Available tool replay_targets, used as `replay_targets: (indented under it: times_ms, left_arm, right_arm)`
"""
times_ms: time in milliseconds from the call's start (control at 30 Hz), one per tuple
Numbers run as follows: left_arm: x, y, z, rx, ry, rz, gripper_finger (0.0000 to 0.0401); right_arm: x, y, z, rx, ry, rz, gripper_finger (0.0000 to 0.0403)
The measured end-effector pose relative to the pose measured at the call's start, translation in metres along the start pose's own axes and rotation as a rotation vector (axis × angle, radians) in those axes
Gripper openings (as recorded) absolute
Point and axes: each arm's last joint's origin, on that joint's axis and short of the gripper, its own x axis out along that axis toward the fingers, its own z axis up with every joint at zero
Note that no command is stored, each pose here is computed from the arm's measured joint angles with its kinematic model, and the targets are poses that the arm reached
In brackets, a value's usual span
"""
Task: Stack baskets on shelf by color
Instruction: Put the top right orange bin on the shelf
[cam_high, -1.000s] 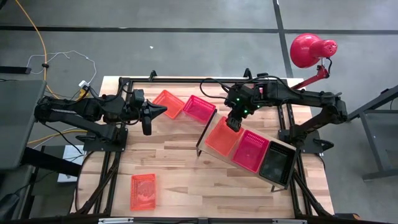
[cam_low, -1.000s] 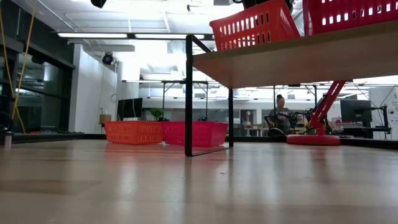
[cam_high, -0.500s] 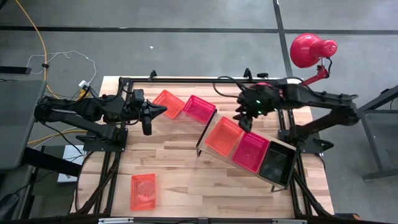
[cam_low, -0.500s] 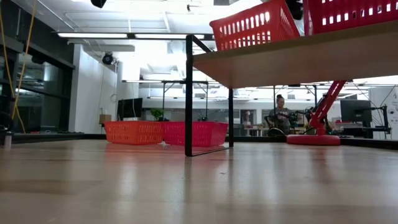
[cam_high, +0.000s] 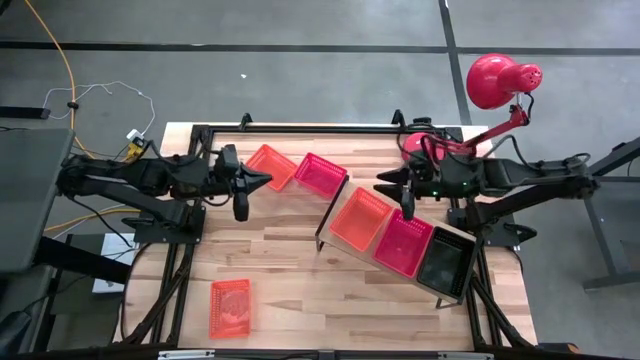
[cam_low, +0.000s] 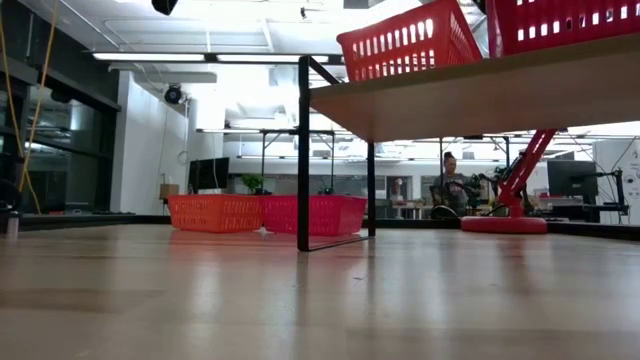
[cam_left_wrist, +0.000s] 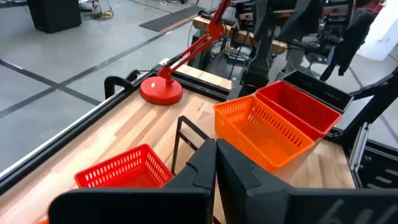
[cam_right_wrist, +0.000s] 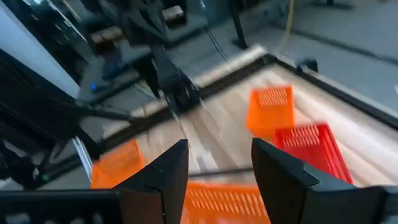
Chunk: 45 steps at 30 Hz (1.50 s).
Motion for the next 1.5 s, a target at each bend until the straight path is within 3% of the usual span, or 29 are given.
replay_targets:
  times_ms: [100,400,533,633,733,933,1167,1500]
  left_arm:
    - [0.004,-0.001,-0.001,0.005,0.011,0.004,0.0]
    - [0.019,-0.006,-0.008,0.017,0.06,0.015,0.0]
    - [0.025,-0.009,-0.009,0.014,0.063,0.017,0.0]
    - [0.038,-0.015,-0.008,-0.045,0.038,-0.011,0.0]
    - [0.057,-0.026,-0.012,-0.034,0.121,-0.074,0.0]
    - [0.106,-0.055,-0.019,0.112,0.239,-0.109,0.0]
    - [0.153,-0.073,-0.026,0.224,0.329,-0.045,0.0]
    - [0.18,-0.077,-0.041,0.314,0.36,0.065,0.0]
  right_arm:
    - [0.003,0.001,-0.003,-0.003,-0.053,0.028,0.0162]
    - [0.018,0.001,-0.013,0.055,0.045,0.041,0.0151]
    - [0.032,0.005,-0.019,0.071,0.103,0.086,0.0105]
    - [0.038,0.009,-0.024,0.055,0.136,0.1,0.0047]
    - [0.038,0.014,-0.026,-0.002,0.122,0.08,0.0009]
    - [0.025,0.023,-0.004,-0.048,0.033,0.061,0.0002]
    - [0.017,0.028,0.01,-0.075,-0.005,0.077,0.0001]
    - [0.017,0.028,0.01,-0.076,-0.004,0.077,0.0]
